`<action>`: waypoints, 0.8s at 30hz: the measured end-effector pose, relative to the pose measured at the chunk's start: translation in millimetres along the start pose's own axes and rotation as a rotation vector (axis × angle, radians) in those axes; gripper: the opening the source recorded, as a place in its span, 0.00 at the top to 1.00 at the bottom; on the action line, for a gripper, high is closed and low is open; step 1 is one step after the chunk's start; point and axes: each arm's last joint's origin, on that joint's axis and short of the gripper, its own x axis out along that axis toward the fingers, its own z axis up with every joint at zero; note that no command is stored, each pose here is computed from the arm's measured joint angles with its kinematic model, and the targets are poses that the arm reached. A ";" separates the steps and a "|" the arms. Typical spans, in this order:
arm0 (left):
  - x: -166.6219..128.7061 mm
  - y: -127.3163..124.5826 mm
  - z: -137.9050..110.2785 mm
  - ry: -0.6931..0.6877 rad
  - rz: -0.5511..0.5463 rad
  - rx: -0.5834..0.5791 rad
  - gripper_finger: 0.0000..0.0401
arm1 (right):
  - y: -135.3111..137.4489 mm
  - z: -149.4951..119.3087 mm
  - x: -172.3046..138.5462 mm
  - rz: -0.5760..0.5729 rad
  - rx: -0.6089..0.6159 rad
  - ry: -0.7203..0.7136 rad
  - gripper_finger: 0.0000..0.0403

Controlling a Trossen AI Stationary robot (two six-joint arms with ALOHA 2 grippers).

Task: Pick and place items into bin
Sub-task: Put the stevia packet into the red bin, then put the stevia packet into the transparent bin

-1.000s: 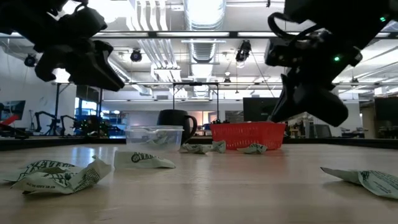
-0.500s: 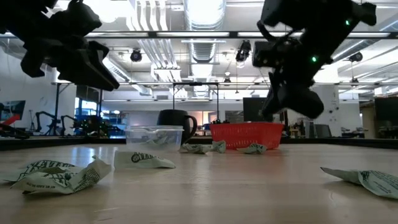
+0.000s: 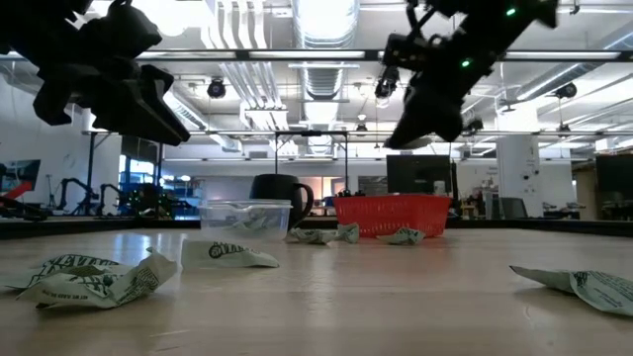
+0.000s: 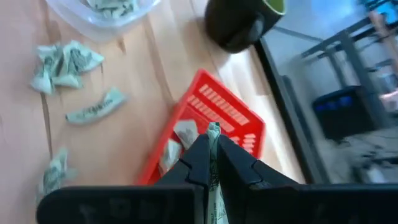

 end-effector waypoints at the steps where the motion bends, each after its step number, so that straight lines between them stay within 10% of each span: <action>1: 0.0 -0.1 0.0 0.000 0.000 0.010 0.75 | -3.9 1.7 5.7 0.020 0.010 0.000 0.97; 11: 0.1 -0.1 -0.4 0.001 0.000 0.014 0.75 | -32.4 -3.7 42.8 0.084 0.187 0.095 0.95; 24: 1.5 -5.5 5.7 -0.067 -0.161 -0.013 0.75 | -31.9 -3.3 41.0 0.099 0.153 0.089 0.63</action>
